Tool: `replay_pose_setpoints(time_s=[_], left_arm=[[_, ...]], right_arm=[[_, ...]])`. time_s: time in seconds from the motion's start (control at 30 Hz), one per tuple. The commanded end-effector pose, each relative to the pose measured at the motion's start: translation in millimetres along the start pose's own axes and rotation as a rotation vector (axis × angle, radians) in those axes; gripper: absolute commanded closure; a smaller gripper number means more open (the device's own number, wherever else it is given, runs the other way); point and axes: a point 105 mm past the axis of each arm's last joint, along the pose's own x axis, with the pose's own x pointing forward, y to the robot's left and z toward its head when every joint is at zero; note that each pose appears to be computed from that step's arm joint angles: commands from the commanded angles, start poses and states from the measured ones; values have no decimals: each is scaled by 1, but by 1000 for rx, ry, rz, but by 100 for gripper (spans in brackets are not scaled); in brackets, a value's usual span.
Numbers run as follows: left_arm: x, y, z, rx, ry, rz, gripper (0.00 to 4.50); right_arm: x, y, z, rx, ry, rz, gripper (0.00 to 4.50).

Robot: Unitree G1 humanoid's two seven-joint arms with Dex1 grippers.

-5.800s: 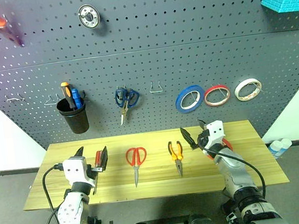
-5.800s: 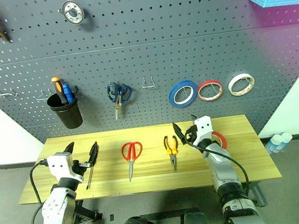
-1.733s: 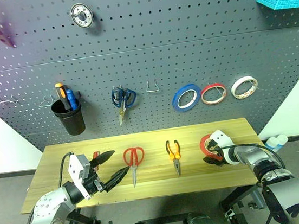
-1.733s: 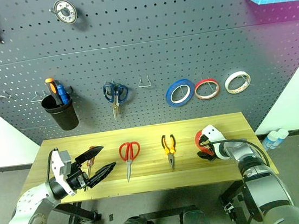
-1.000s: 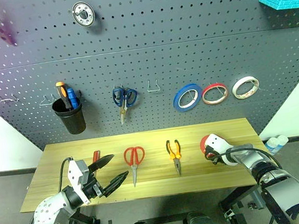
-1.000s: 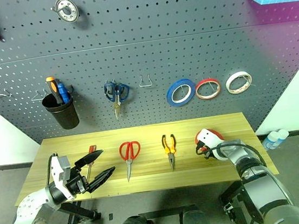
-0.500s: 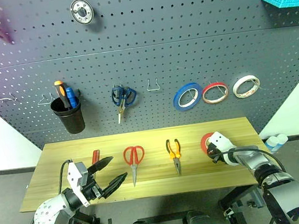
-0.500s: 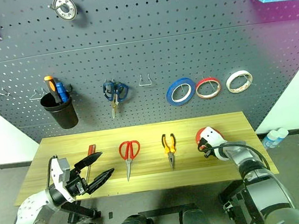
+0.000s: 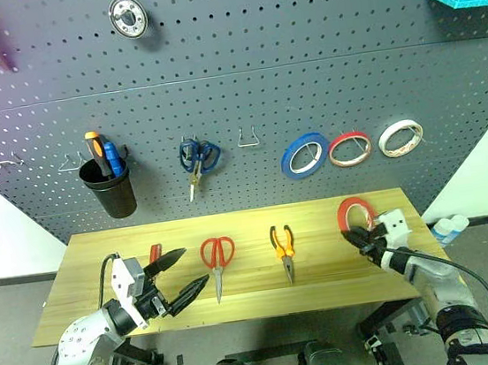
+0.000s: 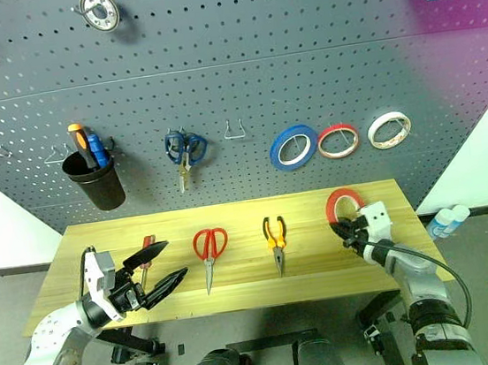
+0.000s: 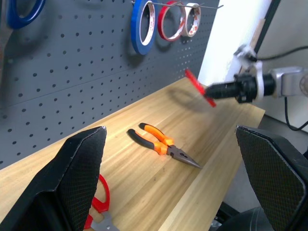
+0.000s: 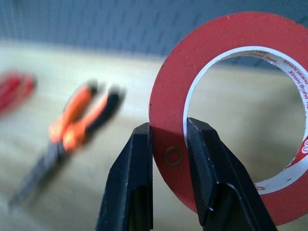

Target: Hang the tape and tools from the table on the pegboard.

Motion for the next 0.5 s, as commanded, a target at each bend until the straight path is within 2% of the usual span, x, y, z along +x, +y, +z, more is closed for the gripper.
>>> replay_pose_setpoints(time_s=[0.03, 0.13, 0.37, 0.5], left_arm=[[2, 4, 10, 33, -16, -3, 0], [4, 7, 13, 42, -19, -3, 0], [7, 8, 17, 40, -17, -12, 0], [7, 8, 20, 40, -20, -12, 0]], right_arm=[[-4, 0, 31, 24, -164, -16, 385], [-10, -6, 39, 70, -236, -68, 385], [-21, -11, 39, 96, -252, -122, 385], [-28, -4, 56, 102, -316, -126, 385]])
